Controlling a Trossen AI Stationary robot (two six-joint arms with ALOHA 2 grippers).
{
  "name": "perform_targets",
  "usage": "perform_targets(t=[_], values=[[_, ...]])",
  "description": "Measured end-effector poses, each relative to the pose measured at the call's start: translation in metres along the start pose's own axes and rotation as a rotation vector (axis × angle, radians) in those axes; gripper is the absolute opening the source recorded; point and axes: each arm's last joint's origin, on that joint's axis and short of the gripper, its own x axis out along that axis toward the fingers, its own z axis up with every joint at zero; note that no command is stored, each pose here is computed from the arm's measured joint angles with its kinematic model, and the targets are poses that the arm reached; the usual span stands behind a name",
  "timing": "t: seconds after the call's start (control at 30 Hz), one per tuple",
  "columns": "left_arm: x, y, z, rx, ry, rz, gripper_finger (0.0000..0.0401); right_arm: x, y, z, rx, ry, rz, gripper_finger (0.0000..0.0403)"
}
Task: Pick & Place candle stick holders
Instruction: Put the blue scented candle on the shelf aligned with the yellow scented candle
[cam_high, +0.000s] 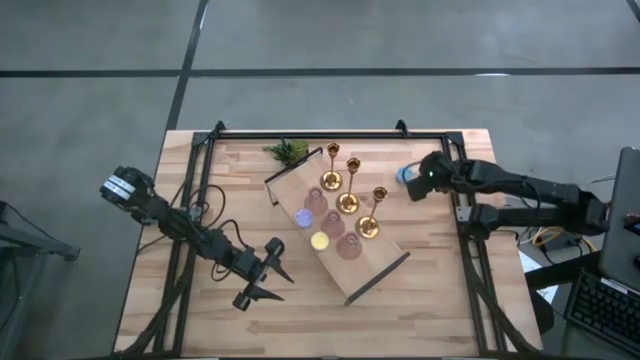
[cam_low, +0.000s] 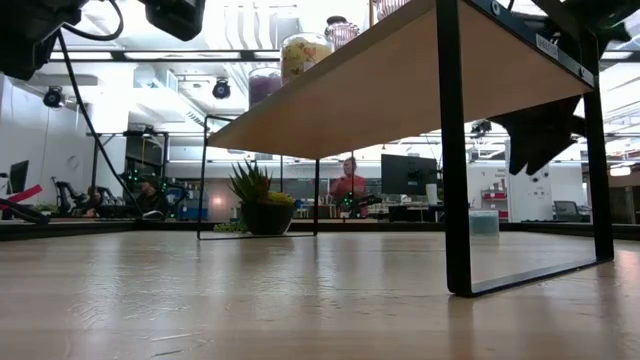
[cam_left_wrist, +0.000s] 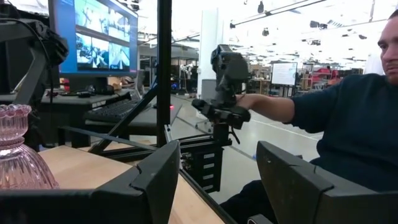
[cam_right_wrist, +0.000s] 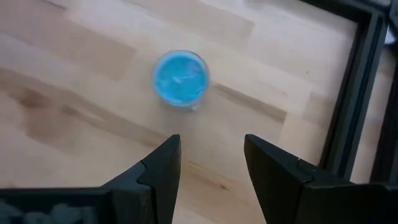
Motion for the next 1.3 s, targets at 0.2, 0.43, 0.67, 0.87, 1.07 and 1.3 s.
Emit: perform_targets(t=[0.2, 0.43, 0.67, 0.87, 1.07, 1.3], values=[[0.0, 0.0, 0.0, 0.0, -0.002, 0.001, 0.0218, 0.018, -0.009, 0.021, 0.071, 0.024, 0.053, 0.0165], [0.0, 0.0, 0.0, -0.01, -0.002, 0.0, 0.0218, 0.047, -0.014, 0.035, 0.081, 0.078, -0.004, 0.0152], [0.0, 0.0, -0.001, -0.01, 0.006, 0.001, 0.0218, 0.07, -0.015, 0.036, 0.057, 0.157, -0.047, 0.0132], [0.0, 0.0, -0.002, -0.013, 0.023, 0.001, 0.0218, 0.075, -0.012, 0.039, 0.055, 0.141, -0.035, 0.0121], [0.0, 0.0, -0.002, -0.013, 0.023, 0.001, 0.0218, 0.07, -0.012, 0.04, 0.059, 0.125, -0.002, 0.0125], [0.0, 0.0, -0.002, -0.013, 0.022, 0.002, 0.0218, 0.074, -0.009, 0.042, 0.078, 0.125, 0.046, 0.0129]])
